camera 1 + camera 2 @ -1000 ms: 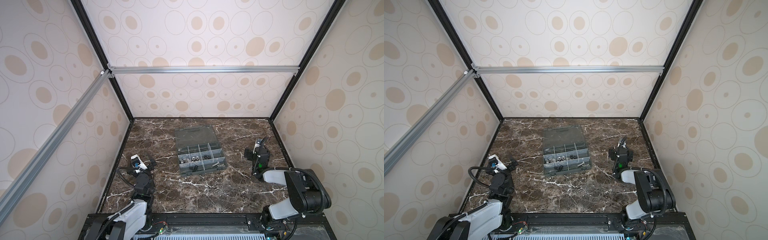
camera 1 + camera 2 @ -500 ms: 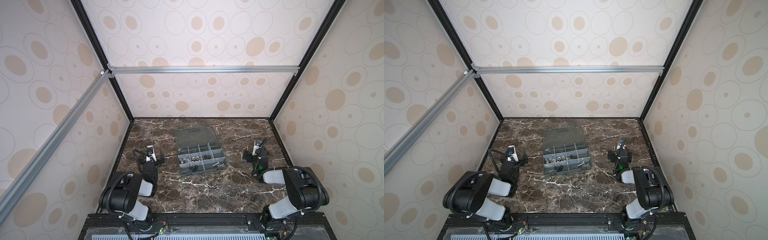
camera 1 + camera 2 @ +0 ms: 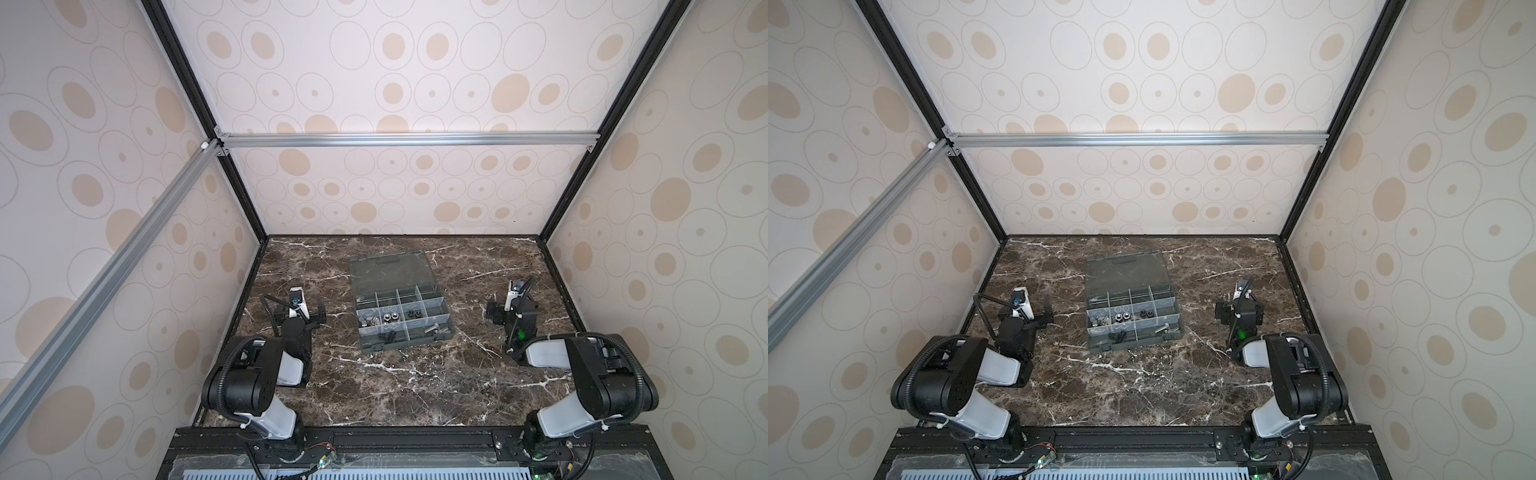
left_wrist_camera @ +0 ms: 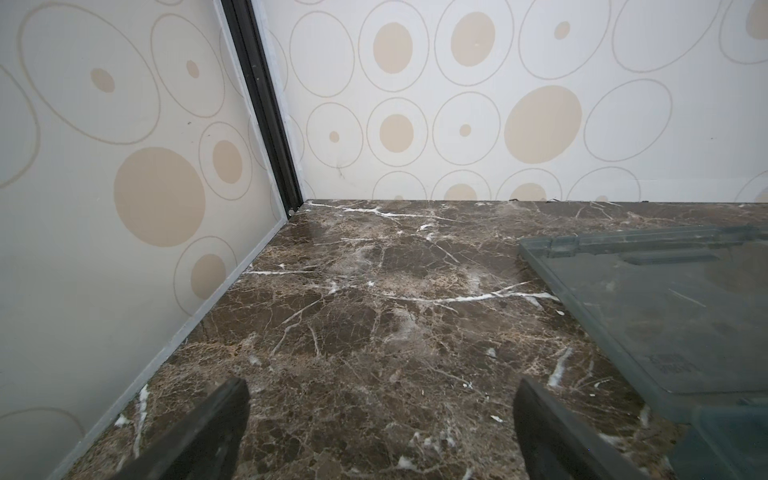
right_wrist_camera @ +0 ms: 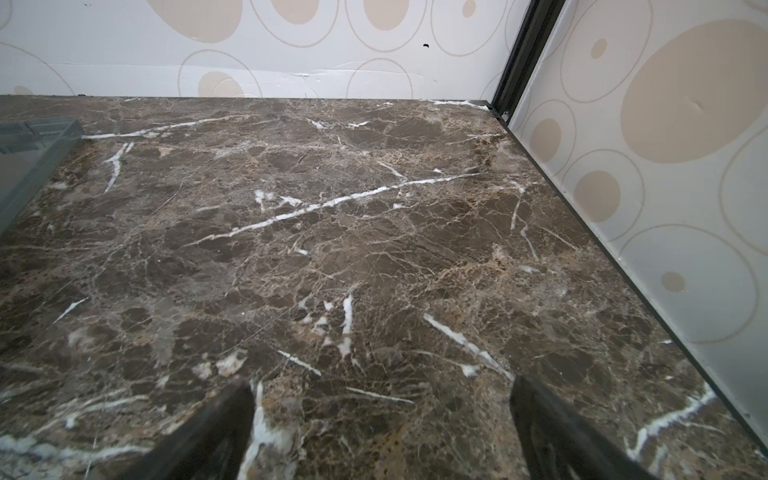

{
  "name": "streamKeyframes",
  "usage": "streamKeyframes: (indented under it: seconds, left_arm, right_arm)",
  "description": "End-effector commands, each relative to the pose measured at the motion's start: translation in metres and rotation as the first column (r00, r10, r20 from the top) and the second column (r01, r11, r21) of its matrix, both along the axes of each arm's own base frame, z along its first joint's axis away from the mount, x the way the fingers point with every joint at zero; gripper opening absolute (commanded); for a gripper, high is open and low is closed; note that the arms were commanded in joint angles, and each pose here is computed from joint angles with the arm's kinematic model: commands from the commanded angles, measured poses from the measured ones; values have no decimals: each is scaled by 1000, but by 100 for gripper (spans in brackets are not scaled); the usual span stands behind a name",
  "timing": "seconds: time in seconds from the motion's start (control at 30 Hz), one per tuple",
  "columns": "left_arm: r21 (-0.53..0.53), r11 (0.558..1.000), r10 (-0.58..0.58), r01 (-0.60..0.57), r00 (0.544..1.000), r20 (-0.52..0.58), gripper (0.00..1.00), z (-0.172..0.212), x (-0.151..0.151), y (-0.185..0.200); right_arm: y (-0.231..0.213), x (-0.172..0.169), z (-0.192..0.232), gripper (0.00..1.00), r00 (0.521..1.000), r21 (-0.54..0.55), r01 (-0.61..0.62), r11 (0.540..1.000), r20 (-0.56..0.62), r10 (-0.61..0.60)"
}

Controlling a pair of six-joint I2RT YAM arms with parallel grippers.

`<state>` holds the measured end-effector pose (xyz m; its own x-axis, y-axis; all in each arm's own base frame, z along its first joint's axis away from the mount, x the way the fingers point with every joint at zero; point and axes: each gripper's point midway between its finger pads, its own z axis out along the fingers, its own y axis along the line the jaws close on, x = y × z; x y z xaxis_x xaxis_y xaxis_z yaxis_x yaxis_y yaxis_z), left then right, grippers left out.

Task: Sort the screws and nuts into containers

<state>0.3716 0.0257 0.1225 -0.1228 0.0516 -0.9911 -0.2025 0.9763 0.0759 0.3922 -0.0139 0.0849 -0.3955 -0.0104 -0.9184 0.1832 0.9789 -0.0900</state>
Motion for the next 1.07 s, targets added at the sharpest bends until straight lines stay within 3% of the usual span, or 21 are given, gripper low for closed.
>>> streamKeyframes:
  seconds: [0.0,1.03]
  left_arm:
    - [-4,1000,-4,4,1000,25,99,8,4,1]
    - [-2,1000,-3,3,1000,27,99,8,4,1]
  right_arm:
    - [-2,1,4,100,1000,-1,3,1000,16,-3]
    - [-2,1,3,100,1000,3,-1,1000,10,1]
